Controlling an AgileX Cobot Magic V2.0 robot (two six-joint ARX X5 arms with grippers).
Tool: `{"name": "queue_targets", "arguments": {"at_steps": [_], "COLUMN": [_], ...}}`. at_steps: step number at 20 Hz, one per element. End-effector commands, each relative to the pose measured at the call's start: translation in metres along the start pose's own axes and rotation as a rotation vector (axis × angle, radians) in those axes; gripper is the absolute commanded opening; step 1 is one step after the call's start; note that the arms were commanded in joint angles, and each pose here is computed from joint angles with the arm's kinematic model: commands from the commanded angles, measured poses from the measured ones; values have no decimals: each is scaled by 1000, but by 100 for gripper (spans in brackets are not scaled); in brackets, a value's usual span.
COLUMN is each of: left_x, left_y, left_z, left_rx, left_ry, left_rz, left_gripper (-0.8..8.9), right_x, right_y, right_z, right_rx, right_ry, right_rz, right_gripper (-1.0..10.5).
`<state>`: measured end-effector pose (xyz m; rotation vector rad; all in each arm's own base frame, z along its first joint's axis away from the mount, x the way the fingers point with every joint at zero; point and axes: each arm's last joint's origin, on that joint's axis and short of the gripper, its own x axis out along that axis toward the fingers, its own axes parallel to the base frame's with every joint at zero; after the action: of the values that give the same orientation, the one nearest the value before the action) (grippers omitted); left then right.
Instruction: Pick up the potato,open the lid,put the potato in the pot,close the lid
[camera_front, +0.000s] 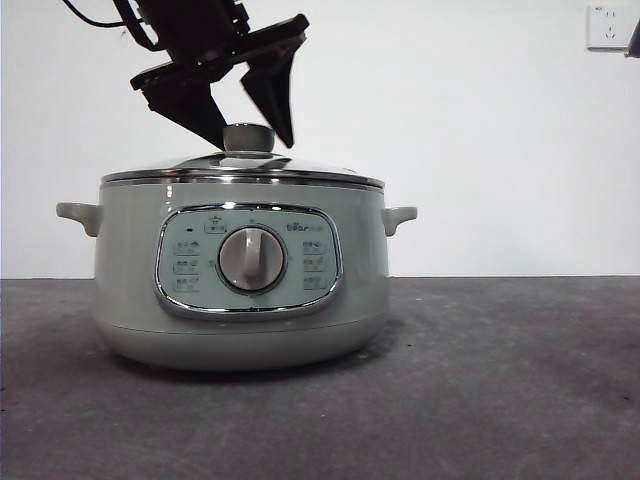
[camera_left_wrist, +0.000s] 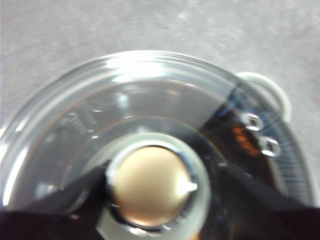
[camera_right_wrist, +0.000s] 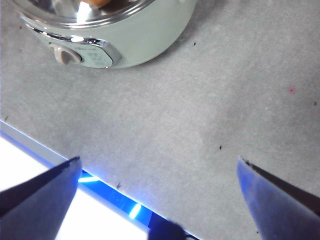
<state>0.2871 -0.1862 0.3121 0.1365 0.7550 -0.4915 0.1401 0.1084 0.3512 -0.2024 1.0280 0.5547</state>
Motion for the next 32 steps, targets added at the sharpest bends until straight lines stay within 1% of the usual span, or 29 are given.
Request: {"name": "queue_targets", "arguments": {"at_steps": [1,4,6,8,10,13,16,17,21,22,23,24,25,26,27,30,32], "left_x": [-29,-65,-87,-104,-117,-131,-140,-143,-149,-150,-152,-154,-157,-161,-166,-184,-198], "left_y": [0,1,2,2,3,5,6,6,7,7,8,8,8,7,6,6,6], "left_z": [4,2,-5,-15,-26,-39,-48,-50,-58,-60,-61,-63,-64,-66,-68,-76,-81], "left_rx": [14,22,24,41,51,61,70,78,91,91,92,91,92,99,104,111,102], "left_ry": [-71,-100,-78,-22,44,127,183,198,260,275,286,292,292,286,278,255,206], "left_rz": [-11,-14,-16,-36,-30,-24,-21,-21,-19,-18,-17,-17,-17,-21,-26,-36,-42], "left_gripper": [632,632,630,629,628,625,622,598,453,393,293,107,-30,-8,-8,-8,-8], "right_x": [3,3,3,3,3,3,3,3,3,3,3,3,3,3,3,3,3], "right_y": [0,0,0,0,0,0,0,0,0,0,0,0,0,0,0,0,0], "right_z": [-1,-1,-1,-1,-1,-1,0,0,1,2,2,2,1,2,2,0,-3], "right_rx": [8,8,8,8,8,8,8,8,7,7,7,2,-2,-6,-5,4,8], "right_ry": [11,11,9,5,4,4,3,3,-13,-19,-21,-19,-16,-19,-18,-4,31], "right_rz": [1,1,1,2,2,2,2,1,4,4,5,5,7,5,5,8,3], "right_gripper": [756,756,756,756,756,756,756,756,756,755,750,620,276,2,-15,-8,-8]}}
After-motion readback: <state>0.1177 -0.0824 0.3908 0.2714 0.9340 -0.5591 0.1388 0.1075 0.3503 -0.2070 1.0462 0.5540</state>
